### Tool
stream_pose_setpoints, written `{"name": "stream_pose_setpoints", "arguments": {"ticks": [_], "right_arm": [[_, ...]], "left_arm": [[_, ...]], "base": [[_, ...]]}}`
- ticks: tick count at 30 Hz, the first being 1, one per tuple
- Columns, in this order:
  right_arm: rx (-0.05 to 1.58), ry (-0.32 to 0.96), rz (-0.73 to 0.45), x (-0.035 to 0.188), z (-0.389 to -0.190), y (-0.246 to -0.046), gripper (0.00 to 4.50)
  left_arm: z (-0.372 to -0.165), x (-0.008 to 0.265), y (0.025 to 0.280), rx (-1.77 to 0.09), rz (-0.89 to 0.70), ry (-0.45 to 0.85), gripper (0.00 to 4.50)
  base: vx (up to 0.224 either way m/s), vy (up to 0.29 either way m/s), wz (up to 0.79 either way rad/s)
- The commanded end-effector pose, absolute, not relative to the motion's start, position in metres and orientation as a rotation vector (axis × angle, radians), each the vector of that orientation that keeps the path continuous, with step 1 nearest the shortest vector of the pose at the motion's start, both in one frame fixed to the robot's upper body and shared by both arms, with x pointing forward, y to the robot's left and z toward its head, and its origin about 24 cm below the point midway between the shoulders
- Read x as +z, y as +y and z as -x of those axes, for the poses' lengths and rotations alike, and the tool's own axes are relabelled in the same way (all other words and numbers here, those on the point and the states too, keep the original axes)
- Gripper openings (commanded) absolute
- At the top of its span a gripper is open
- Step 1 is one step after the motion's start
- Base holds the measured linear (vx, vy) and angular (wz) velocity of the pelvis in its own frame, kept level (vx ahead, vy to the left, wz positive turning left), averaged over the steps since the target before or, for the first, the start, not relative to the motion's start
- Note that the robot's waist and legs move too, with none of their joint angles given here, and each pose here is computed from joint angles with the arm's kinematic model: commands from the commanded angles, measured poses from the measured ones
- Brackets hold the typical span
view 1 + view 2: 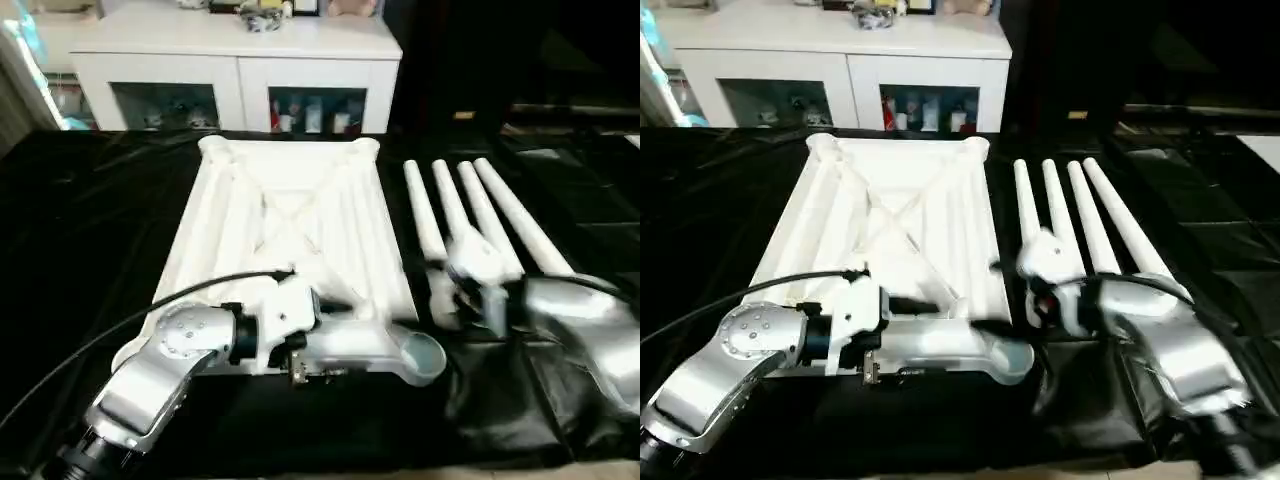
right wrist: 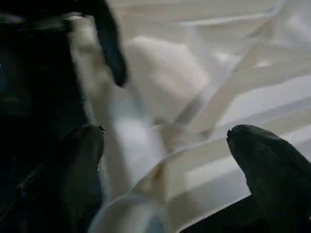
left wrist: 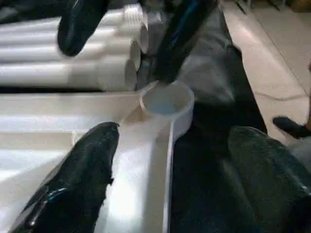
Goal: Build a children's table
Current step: Rotate table base
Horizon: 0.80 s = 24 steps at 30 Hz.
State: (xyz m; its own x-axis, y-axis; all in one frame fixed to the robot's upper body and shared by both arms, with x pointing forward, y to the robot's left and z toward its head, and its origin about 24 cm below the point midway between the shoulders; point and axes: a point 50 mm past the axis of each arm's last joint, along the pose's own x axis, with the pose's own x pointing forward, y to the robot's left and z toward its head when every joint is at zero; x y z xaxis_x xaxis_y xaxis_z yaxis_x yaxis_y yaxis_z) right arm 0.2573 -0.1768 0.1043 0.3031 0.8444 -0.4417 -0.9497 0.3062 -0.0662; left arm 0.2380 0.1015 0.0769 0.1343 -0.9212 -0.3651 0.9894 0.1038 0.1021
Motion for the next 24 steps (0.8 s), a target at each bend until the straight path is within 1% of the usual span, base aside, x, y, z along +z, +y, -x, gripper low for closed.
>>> {"name": "stream_pose_setpoints", "arguments": {"ticks": [1, 2, 4, 6, 7, 8, 9, 10, 11, 12, 15, 16, 18, 20, 22, 24], "right_arm": [[1.270, 0.347, 0.324, 0.110, -0.251, -0.174, 4.50], [1.280, 0.346, 0.327, 0.111, -0.249, -0.175, 4.50], [1.294, 0.350, 0.327, 0.112, -0.247, -0.175, 4.50], [1.305, 0.354, 0.370, 0.111, -0.241, -0.177, 4.50], [1.305, 0.355, 0.387, 0.110, -0.240, -0.178, 4.50], [1.305, 0.355, 0.387, 0.110, -0.240, -0.178, 4.50], [1.285, 0.344, 0.426, 0.109, -0.238, -0.179, 4.50], [1.281, 0.343, 0.433, 0.109, -0.237, -0.180, 4.50], [1.280, 0.348, 0.430, 0.109, -0.236, -0.180, 4.50], [1.282, 0.353, 0.425, 0.109, -0.235, -0.180, 4.50], [1.290, 0.366, 0.409, 0.110, -0.233, -0.180, 4.50], [1.306, 0.374, 0.386, 0.110, -0.231, -0.180, 4.50], [1.311, 0.371, 0.381, 0.111, -0.230, -0.180, 4.50], [1.334, 0.375, 0.364, 0.110, -0.227, -0.179, 4.50], [1.351, 0.388, 0.347, 0.109, -0.225, -0.179, 4.50], [1.355, 0.394, 0.344, 0.108, -0.224, -0.179, 4.50]], "left_arm": [[-0.236, 0.073, 0.101, -1.456, -0.378, 0.263, 3.86], [-0.235, 0.072, 0.101, -1.463, -0.369, 0.279, 3.69], [-0.233, 0.071, 0.101, -1.471, -0.361, 0.294, 3.64], [-0.231, 0.069, 0.101, -1.476, -0.356, 0.305, 3.46], [-0.231, 0.068, 0.101, -1.475, -0.364, 0.310, 3.46], [-0.231, 0.068, 0.101, -1.475, -0.364, 0.310, 3.29], [-0.233, 0.063, 0.101, -1.458, -0.401, 0.335, 3.21], [-0.233, 0.061, 0.102, -1.457, -0.425, 0.350, 3.21], [-0.234, 0.057, 0.102, -1.450, -0.451, 0.368, 3.14], [-0.234, 0.056, 0.103, -1.446, -0.466, 0.379, 2.91], [-0.235, 0.054, 0.103, -1.441, -0.482, 0.391, 2.79], [-0.236, 0.053, 0.103, -1.430, -0.492, 0.398, 2.67], [-0.238, 0.053, 0.103, -1.419, -0.503, 0.395, 2.41], [-0.243, 0.051, 0.101, -1.401, -0.509, 0.395, 2.32], [-0.246, 0.051, 0.100, -1.392, -0.508, 0.402, 2.08], [-0.247, 0.050, 0.099, -1.393, -0.512, 0.408, 1.93]], "base": [[0.000, 0.000, 0.00], [0.000, 0.000, 0.00], [0.000, 0.000, 0.00], [0.000, 0.000, 0.00], [0.000, 0.000, 0.00], [0.000, 0.000, 0.00], [0.000, 0.000, 0.00], [0.000, 0.000, 0.00], [0.000, 0.000, 0.00], [0.000, 0.000, 0.00], [0.000, 0.000, 0.00], [0.000, 0.000, 0.00], [0.000, 0.000, 0.00], [0.000, 0.000, 0.00], [0.000, 0.000, 0.00], [0.000, 0.000, 0.00]]}}
